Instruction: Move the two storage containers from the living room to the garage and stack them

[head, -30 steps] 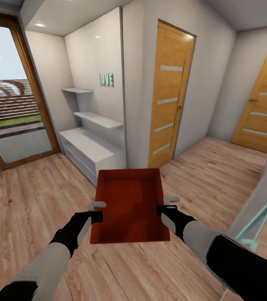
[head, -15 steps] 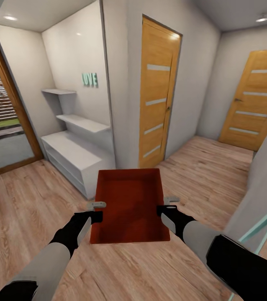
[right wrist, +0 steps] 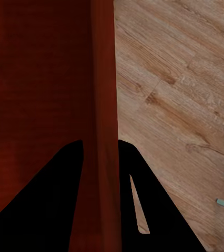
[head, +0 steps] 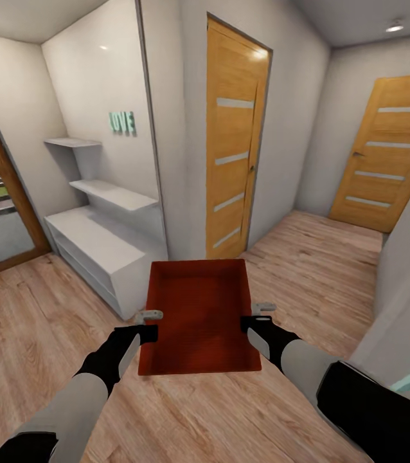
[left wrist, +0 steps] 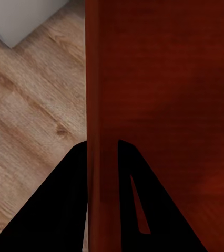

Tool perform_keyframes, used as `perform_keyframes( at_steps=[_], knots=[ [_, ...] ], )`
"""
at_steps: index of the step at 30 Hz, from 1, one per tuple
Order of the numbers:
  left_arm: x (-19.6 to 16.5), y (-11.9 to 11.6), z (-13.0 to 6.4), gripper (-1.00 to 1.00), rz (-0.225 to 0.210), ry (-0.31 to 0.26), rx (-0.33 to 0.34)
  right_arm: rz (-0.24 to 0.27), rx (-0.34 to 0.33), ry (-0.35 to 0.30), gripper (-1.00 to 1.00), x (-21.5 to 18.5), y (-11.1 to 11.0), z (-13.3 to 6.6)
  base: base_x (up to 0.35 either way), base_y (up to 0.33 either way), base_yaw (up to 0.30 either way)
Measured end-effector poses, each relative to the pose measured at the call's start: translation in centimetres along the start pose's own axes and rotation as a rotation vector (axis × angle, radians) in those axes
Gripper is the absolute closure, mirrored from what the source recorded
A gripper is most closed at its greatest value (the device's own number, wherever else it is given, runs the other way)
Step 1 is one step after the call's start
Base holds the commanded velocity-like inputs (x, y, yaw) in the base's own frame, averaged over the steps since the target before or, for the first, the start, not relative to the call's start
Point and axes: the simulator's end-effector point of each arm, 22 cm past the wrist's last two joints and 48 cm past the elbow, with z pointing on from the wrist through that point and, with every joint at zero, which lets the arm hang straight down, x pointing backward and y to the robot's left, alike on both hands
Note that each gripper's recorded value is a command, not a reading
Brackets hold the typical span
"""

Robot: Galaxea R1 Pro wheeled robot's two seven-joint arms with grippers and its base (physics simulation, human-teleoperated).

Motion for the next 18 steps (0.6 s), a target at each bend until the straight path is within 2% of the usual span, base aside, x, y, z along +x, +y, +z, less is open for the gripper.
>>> perform_keyframes(
  at_steps=[12,18],
  knots=[
    [0.03,0.00,0.01,1.00,0.000,0.001,0.000,0.000,0.000,0.001,1.00,0.02,0.00,0.00,0.322,0.000,-0.008],
    [0.03,-0.01,0.01,1.00,0.000,0.001,0.001,0.000,0.001,0.001,1.00,0.02,-0.02,0.00,0.322,0.000,-0.236]
  ],
)
